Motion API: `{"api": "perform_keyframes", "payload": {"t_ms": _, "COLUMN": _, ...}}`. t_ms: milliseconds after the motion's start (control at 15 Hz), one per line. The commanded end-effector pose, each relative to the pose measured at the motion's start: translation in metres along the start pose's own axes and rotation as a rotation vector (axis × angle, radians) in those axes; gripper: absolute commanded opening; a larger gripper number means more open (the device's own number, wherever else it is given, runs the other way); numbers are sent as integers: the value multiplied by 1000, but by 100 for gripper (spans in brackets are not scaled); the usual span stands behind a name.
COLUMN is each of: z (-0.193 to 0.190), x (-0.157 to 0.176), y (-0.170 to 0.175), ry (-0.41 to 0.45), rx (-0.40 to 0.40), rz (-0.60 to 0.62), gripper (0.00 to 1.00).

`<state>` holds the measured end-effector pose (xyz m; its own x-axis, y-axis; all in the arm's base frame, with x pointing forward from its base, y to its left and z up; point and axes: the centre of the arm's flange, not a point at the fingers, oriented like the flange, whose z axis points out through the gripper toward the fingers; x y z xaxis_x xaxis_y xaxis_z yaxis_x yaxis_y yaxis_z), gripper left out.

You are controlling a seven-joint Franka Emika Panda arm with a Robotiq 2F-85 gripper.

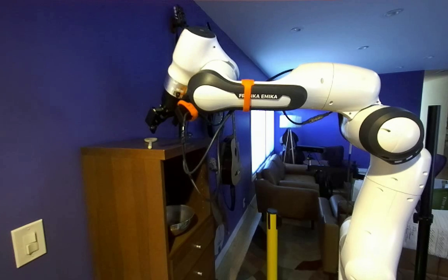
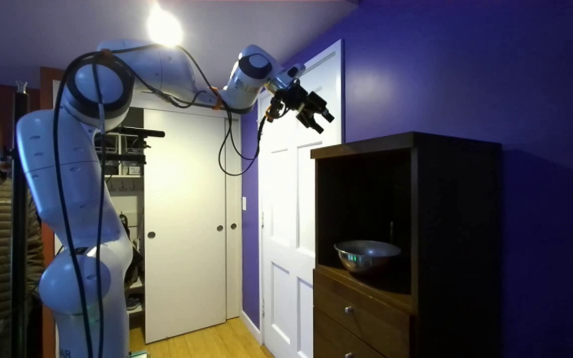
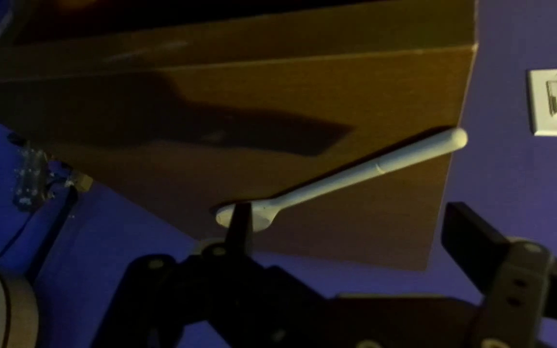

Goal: Put the wooden spoon on the silver bowl

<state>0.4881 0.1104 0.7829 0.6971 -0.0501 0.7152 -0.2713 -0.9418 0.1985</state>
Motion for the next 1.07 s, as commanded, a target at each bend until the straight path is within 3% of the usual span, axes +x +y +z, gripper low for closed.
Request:
{"api": "perform_keyframes", "payload": {"t_ms": 0, "z": -11, "x": 14, "y": -12, "ry": -153, "rx": -3, "rz": 31, "gripper": 100}}
{"api": "perform_keyframes", "payload": {"t_ms": 267, "z": -19, "x": 10, "y": -30, "ry": -228, "rx": 69, "rz": 119, "gripper": 100}}
{"api": "perform_keyframes", "payload": {"t_ms": 467, "z": -14, "x": 7, "y": -43, "ry": -314, "rx": 24, "rz": 261, "gripper": 100}}
{"api": "perform_keyframes", "payload": {"t_ms": 533, "z": -13, "x": 2, "y": -46, "ry": -313, "rx": 47, "rz": 279, "gripper": 100}}
{"api": "perform_keyframes", "payload": {"t_ms": 600, "z": -12, "x": -8, "y": -35, "ry": -280, "rx": 16, "rz": 207, "gripper": 100}}
{"api": "perform_keyframes", "payload": {"t_ms": 733, "z": -7, "x": -7, "y": -42, "ry": -294, "rx": 24, "rz": 238, "gripper": 100}}
{"api": "perform_keyframes", "payload": {"t_ms": 1000, "z": -5, "x": -7, "y": -49, "ry": -256, "rx": -28, "rz": 493, "gripper": 100}}
